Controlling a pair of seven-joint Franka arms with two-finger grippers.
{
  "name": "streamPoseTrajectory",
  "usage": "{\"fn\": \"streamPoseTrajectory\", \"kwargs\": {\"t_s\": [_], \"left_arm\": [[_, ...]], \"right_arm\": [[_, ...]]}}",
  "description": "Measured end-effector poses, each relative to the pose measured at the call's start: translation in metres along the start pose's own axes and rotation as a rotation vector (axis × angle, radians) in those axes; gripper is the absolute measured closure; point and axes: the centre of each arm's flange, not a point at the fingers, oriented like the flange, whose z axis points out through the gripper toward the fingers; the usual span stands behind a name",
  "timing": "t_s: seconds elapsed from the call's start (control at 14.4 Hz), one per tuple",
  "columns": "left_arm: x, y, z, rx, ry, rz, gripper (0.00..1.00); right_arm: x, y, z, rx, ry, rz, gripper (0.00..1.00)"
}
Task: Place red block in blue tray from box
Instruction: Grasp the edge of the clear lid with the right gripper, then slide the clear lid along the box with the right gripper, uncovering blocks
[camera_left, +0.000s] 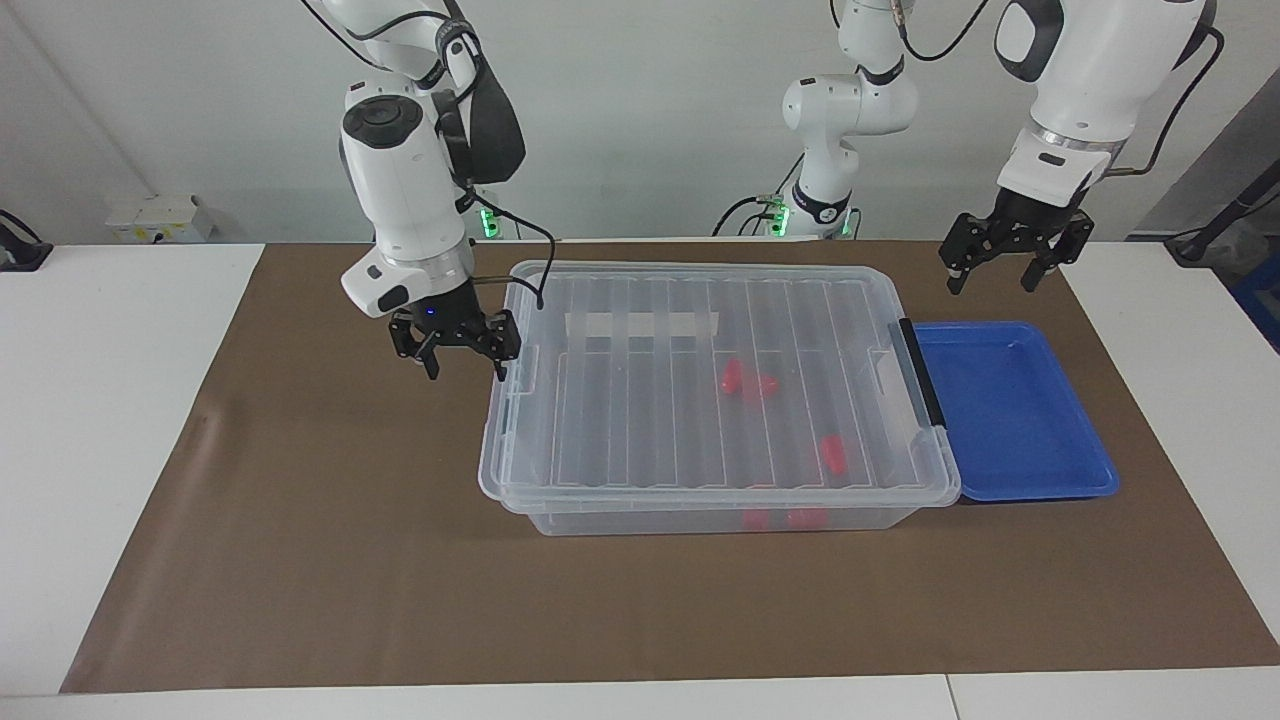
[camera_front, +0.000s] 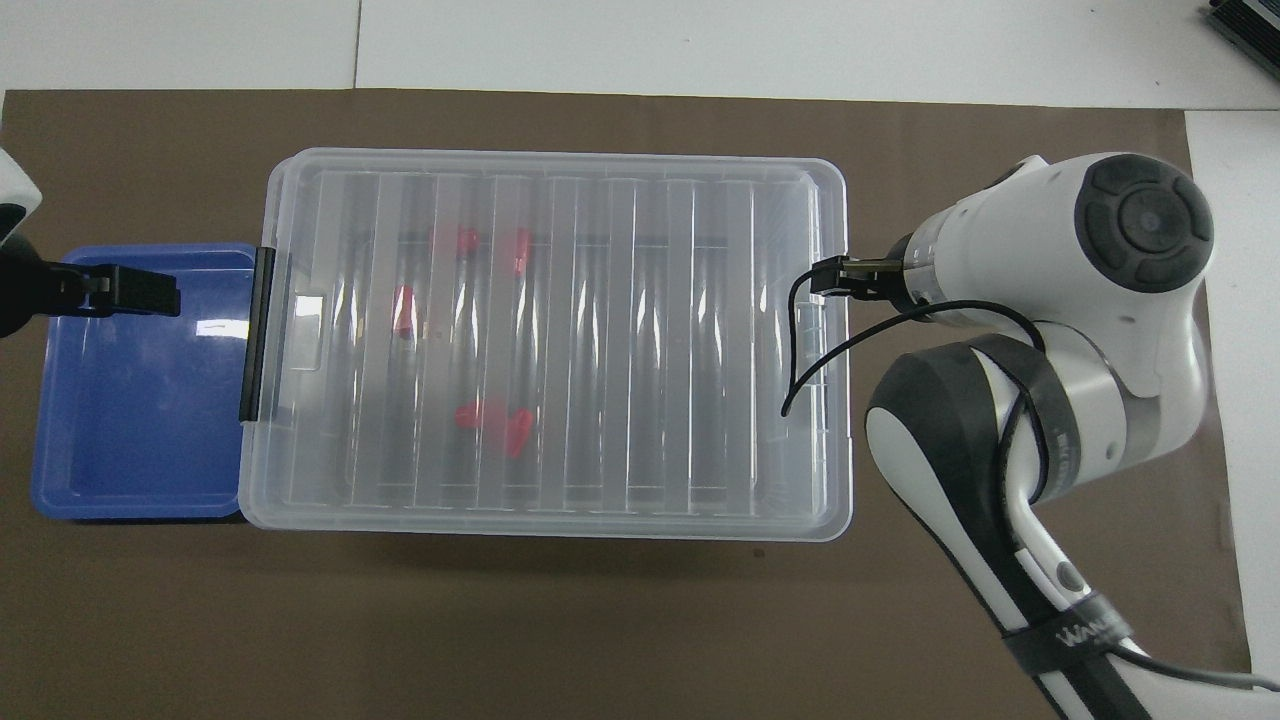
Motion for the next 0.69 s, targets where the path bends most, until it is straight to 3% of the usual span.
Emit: {"fn": "streamPoseTrajectory", "kwargs": {"t_s": [0.69], "left_arm": [[0.0, 0.0, 0.0, 0.0, 0.0, 0.0, 0.0]], "right_arm": [[-0.006, 0.012, 0.022, -0.022, -0.049, 0.017, 0.05]]}}
